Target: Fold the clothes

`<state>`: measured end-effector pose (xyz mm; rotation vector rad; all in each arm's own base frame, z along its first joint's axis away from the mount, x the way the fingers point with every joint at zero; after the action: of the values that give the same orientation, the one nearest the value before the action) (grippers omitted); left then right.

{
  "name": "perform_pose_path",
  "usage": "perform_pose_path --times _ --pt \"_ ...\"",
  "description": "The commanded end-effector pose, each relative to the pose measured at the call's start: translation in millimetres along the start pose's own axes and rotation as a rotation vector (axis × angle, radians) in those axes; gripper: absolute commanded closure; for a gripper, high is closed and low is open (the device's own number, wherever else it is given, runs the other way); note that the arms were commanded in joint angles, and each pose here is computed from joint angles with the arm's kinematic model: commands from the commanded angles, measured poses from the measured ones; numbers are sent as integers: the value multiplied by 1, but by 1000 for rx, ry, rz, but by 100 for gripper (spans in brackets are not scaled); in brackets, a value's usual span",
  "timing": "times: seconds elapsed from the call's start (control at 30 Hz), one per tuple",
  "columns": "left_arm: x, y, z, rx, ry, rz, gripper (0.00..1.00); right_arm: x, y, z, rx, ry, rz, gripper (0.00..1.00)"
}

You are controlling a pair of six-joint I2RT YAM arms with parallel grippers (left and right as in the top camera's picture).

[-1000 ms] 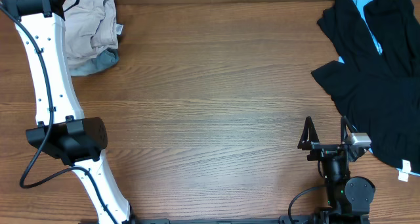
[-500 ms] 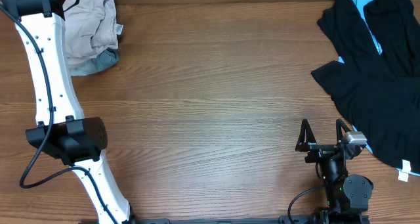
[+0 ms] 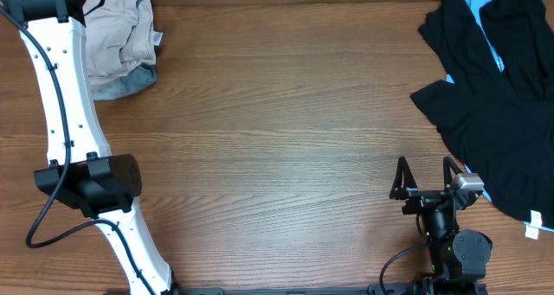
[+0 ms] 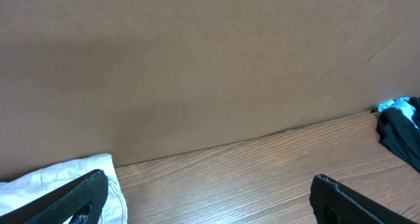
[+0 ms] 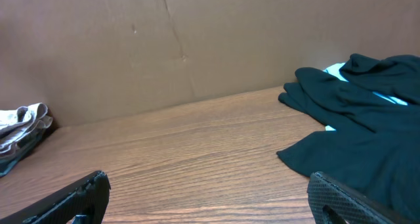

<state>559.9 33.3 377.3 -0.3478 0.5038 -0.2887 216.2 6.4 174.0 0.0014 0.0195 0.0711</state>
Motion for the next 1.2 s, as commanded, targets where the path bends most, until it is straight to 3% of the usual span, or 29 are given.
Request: perform_pose_path --times 0.0,0.37,0.6,0.73,0.93,1.17 --pt "-1 -6 2 -6 -4 -20 0 0 2 -1 3 -6 12 0" --pt "-3 -8 -2 -14 15 -10 0 0 2 -1 3 -6 12 0" --pt "-57 -65 -16 -16 80 -24 0 0 2 -1 3 -6 12 0" --pt "-101 -90 -49 -32 133 -29 0 0 2 -1 3 -6 12 0" --pt "-156 -64 -127 -43 186 221 0 0 2 -1 3 -6 12 0" --pt "-149 -52 -201 40 -20 127 0 0 2 -1 3 -6 12 0"
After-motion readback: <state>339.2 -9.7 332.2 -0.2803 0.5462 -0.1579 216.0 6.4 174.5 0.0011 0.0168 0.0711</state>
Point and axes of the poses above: each gripper's point midway between its finger pads, its own x axis out along the fingers, its own y axis along the line the jaws close on, z = x × y, the point moved 3 cm from there along -x, back along the fingers, and after that the axes turned 13 degrees about -x, right-handed, at the moved point
